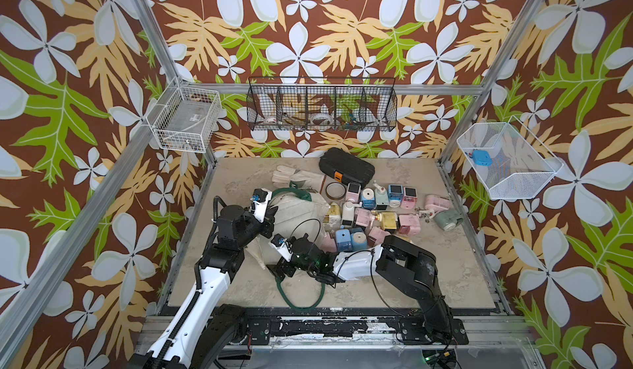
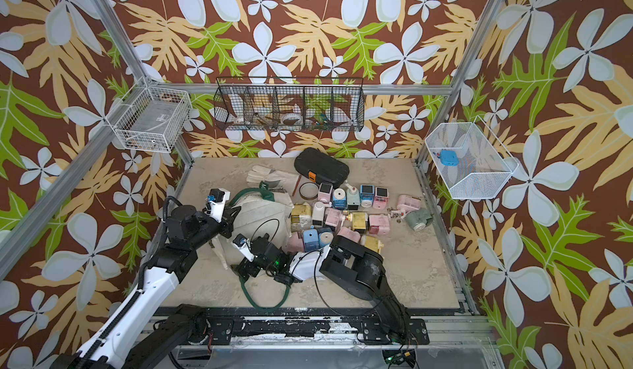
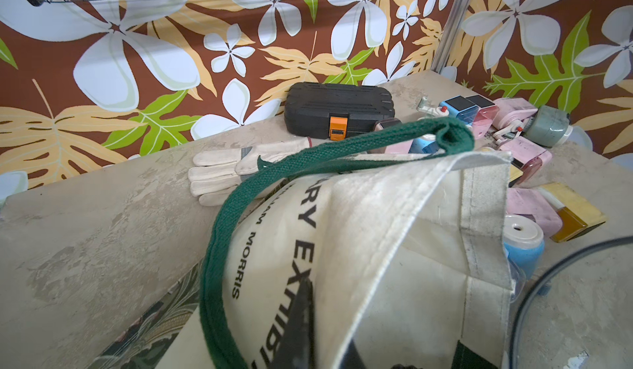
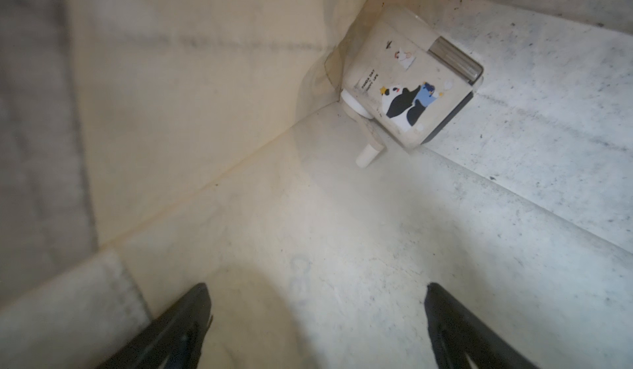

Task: Take out the pencil sharpeners from the tote bags
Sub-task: Pick up the pencil sharpener from the canvas bag.

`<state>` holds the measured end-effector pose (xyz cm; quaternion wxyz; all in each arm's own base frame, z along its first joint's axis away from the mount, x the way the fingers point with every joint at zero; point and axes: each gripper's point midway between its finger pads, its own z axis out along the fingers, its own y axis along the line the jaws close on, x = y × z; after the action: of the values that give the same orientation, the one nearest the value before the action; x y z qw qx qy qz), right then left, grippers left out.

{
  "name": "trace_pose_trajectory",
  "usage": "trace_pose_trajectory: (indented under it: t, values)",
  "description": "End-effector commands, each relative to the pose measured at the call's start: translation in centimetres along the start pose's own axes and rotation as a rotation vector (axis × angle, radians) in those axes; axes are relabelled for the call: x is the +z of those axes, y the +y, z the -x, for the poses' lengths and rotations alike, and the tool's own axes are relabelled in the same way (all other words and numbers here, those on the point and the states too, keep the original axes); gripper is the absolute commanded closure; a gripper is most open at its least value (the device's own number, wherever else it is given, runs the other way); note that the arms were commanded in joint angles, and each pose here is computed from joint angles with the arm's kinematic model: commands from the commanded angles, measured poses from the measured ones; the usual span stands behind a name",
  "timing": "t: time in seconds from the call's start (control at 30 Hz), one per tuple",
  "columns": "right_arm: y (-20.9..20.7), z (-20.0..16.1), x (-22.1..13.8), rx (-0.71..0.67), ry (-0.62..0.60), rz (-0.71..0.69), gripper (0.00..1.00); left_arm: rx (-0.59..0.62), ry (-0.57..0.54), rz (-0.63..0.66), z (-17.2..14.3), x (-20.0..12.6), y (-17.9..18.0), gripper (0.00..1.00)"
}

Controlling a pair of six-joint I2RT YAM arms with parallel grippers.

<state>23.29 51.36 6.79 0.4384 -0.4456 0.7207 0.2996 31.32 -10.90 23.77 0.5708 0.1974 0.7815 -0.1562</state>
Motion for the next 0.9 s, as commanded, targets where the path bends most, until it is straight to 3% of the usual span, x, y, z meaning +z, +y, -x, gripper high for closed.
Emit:
trace_pose_trajectory:
  t: [0.0,0.27,0.5,0.67,0.87]
  values:
    - [-0.4,0.4,-0.1,-0.058,-0.038,-0.013,0.00,0.017,-0.032,-0.027,0.7,0.0,-0.5,1.00]
    - [-5.5,1.6,-0.1,0.118,-0.142,-0.026,0.00,0.006,0.034,-0.011,-1.0,-0.3,-0.3,1.00]
    - [-4.6,3.5,1.8,0.076,-0.183,0.054,0.00,-0.032,0.015,-0.037,-2.3,-0.9,-1.2,1.00]
    - [-3.6,5.5,4.7,0.084,-0.218,0.133,0.00,-0.037,0.016,-0.050,-2.5,-0.7,-1.4,1.00]
    - [-3.8,7.0,9.6,0.112,-0.249,0.120,0.00,-0.049,-0.012,-0.077,-1.9,-0.8,-1.8,1.00]
